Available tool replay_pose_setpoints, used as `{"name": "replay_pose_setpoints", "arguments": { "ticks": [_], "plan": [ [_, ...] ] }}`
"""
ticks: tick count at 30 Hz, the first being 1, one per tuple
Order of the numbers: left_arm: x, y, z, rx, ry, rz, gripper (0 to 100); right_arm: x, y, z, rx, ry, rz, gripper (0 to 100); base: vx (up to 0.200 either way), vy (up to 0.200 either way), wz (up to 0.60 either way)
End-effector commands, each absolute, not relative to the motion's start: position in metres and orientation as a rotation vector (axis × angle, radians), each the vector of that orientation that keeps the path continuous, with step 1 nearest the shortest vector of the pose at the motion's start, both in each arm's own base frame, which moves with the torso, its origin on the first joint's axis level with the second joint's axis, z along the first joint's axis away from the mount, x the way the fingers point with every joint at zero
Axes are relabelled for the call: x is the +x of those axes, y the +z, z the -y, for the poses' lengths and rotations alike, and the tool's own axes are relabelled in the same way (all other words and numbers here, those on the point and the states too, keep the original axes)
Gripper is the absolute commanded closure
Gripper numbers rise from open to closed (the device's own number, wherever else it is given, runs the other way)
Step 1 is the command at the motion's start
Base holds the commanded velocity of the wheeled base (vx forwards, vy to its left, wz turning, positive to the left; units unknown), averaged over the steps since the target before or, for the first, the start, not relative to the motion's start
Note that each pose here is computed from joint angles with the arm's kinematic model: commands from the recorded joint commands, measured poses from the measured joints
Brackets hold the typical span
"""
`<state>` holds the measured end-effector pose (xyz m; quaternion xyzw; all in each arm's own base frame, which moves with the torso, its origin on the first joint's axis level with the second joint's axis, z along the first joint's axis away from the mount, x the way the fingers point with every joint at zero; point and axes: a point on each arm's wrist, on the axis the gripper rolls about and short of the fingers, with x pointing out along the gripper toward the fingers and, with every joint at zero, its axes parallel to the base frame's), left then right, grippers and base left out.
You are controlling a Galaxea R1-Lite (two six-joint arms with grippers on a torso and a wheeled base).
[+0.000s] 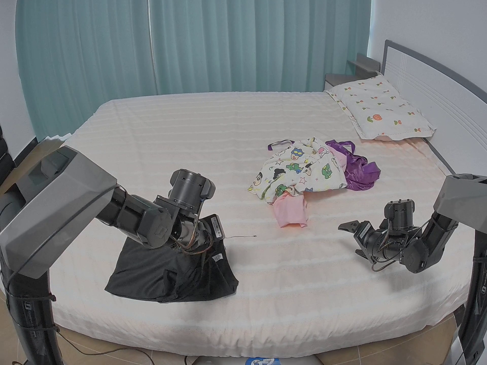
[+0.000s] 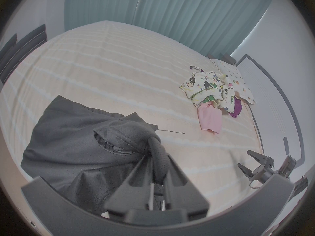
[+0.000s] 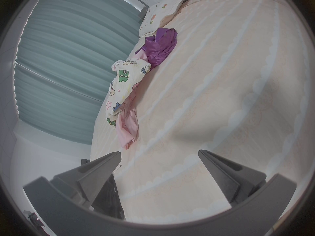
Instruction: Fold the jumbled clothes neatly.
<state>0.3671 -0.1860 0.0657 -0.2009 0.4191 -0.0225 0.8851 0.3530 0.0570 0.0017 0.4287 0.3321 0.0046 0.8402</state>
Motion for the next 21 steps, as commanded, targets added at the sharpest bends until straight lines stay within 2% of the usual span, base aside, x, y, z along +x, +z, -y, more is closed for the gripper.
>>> {"name": "replay_pose_setpoints", "arguments": {
  "ticks": [1,5,14,19,21],
  "plan": [
    [0.369,0.06,0.188,-0.449,-0.032,-0.879,0,0.353,0.001,-0.057,0.905,0.009,-0.704,0,0.0,0.0,0.0],
    [0.37,0.069,0.191,-0.524,-0.039,-0.87,0,0.353,0.0,-0.057,0.906,0.008,-0.706,0,0.0,0.0,0.0],
    [0.353,0.125,0.176,-0.693,-0.143,-0.832,0,0.352,0.0,-0.058,0.905,0.01,-0.708,0,0.0,0.0,0.0],
    [0.34,0.125,0.163,-0.702,-0.12,-0.855,0,0.352,0.001,-0.059,0.904,0.012,-0.708,0,0.0,0.0,0.0],
    [0.328,0.116,0.142,-0.707,-0.069,-0.889,0,0.351,0.001,-0.059,0.903,0.014,-0.708,0,0.0,0.0,0.0]
  ]
}}
